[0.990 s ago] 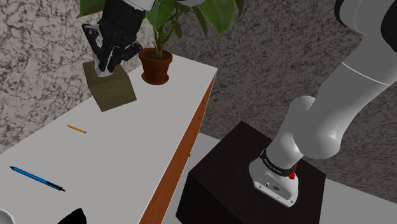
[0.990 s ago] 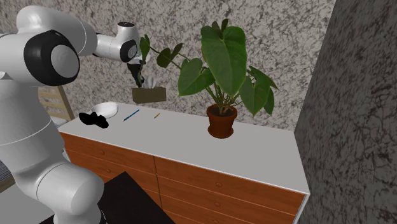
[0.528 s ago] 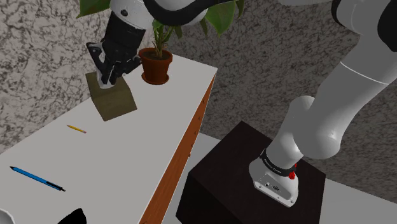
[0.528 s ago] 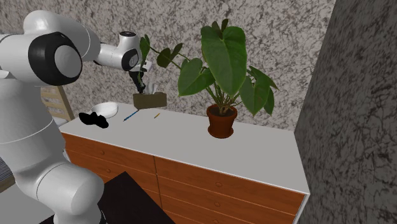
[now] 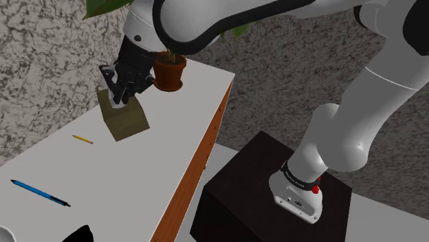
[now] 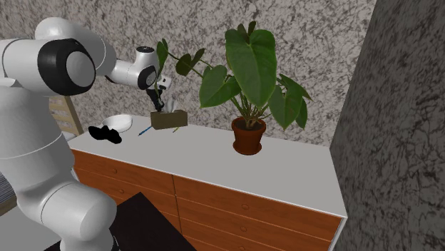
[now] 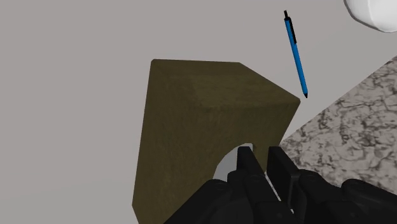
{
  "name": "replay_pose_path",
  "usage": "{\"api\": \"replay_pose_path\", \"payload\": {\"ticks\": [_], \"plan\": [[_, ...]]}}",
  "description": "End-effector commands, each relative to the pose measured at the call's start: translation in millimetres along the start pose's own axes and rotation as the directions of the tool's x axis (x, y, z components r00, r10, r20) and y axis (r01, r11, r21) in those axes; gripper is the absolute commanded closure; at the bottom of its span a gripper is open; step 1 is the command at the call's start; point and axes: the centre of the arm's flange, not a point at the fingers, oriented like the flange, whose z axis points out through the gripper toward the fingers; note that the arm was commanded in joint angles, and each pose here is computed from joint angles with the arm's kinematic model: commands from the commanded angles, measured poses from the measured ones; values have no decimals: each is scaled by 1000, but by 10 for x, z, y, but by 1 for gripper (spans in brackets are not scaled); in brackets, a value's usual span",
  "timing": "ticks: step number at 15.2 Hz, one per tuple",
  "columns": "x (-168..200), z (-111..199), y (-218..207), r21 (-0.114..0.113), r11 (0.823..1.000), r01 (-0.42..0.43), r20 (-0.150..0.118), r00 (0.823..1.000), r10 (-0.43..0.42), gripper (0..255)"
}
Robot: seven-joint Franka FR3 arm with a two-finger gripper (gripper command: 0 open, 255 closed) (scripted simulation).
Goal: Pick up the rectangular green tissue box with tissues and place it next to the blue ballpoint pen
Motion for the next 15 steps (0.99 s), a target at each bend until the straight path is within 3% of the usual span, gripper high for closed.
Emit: {"api": "replay_pose_path", "payload": {"ticks": [1,15], "plan": [[-20,109,31,0,1000,0,0,1000,0,255],[-140,789,296,0,1000,0,0,1000,0,255]]}}
